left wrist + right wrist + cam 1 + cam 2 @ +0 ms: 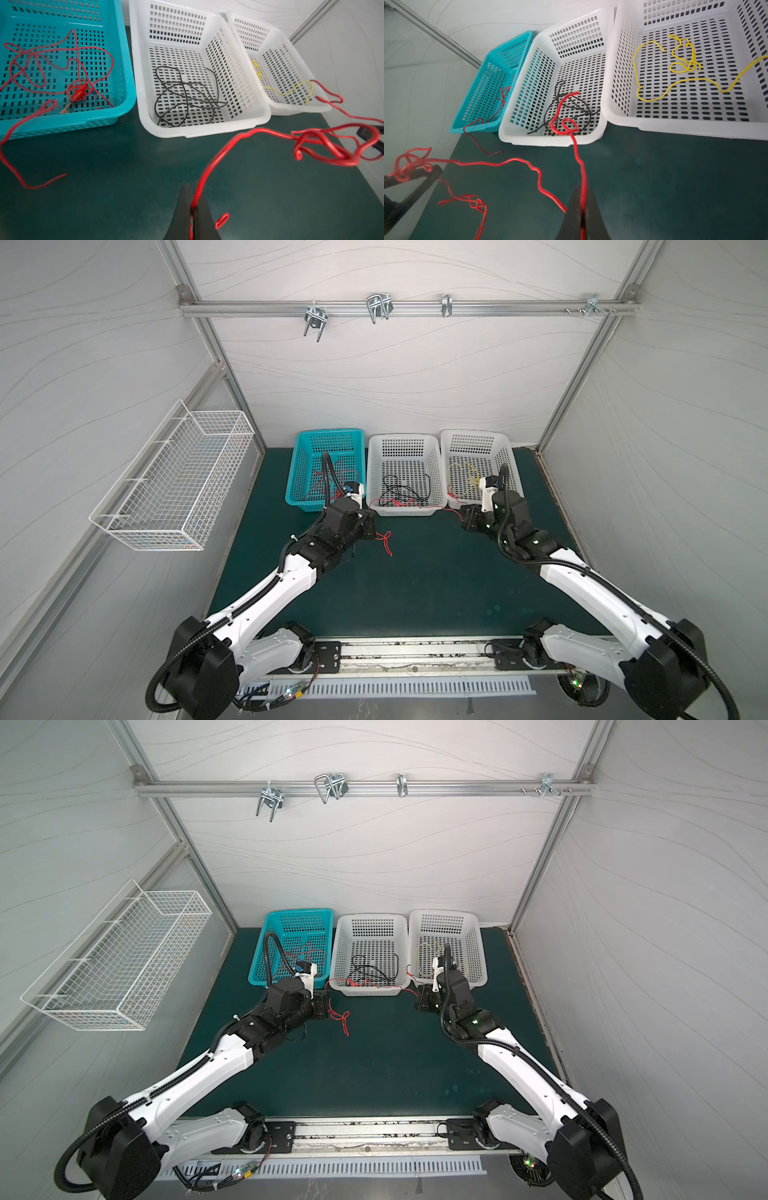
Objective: Untangle the cables
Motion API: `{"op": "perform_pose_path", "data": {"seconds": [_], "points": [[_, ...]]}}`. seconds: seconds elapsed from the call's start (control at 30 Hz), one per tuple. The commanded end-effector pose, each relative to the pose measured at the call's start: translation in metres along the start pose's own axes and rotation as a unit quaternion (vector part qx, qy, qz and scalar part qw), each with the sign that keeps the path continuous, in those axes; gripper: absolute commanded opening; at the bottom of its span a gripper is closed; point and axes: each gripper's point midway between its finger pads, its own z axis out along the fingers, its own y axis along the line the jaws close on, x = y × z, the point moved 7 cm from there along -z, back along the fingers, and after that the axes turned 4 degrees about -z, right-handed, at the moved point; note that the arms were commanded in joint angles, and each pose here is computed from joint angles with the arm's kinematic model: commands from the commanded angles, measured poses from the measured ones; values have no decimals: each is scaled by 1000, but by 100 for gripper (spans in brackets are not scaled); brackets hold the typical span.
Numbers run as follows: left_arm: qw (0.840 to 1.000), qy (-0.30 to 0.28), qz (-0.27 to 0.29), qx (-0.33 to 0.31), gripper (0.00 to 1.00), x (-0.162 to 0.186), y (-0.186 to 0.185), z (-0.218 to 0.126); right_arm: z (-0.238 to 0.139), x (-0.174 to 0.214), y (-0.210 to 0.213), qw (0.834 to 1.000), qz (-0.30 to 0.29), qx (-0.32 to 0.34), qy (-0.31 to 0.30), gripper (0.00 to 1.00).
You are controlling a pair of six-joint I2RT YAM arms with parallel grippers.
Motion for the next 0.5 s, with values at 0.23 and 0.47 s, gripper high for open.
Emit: {"op": "perform_pose_path", "data": {"seconds": [0.23, 0.47], "points": [[995, -88, -40, 27, 0, -46, -12, -17, 20, 7, 38, 990, -59, -128, 25, 2], [989, -128, -63, -45, 0, -80, 5, -22, 24, 0, 43, 993, -81, -80, 12, 40]]}}
